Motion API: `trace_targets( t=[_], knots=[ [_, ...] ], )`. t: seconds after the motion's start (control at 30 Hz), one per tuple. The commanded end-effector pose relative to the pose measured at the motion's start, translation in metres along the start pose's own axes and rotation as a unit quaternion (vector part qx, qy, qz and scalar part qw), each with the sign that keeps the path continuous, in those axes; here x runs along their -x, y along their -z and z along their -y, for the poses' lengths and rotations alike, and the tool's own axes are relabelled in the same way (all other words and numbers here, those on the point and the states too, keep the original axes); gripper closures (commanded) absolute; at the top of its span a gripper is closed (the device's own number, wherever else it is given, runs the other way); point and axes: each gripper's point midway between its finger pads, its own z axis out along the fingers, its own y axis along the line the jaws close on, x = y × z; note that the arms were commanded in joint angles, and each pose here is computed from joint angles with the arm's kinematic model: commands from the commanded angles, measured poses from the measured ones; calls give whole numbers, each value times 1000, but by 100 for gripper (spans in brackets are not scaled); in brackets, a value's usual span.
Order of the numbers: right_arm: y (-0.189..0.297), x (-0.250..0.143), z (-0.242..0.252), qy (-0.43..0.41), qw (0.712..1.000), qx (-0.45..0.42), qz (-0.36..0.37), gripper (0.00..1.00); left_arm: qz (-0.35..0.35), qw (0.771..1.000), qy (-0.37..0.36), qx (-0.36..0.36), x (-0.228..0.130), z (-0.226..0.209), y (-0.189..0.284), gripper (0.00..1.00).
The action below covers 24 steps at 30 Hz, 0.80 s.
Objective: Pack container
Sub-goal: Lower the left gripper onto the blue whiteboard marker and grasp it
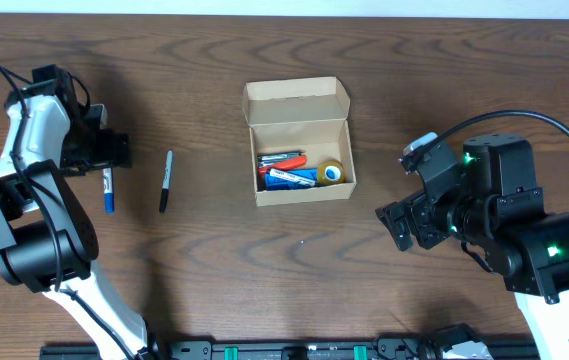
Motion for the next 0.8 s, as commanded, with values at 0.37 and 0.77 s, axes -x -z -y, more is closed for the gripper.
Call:
trace_targets(
  t=[0.37,0.77],
  knots=[
    [1,0,0,-8,1000,2,1,1,-13,1000,13,-1,-12,-1,-30,13],
    [1,0,0,-8,1000,1,1,1,1,1000,16,3,-11,-2,-43,17]
  ],
)
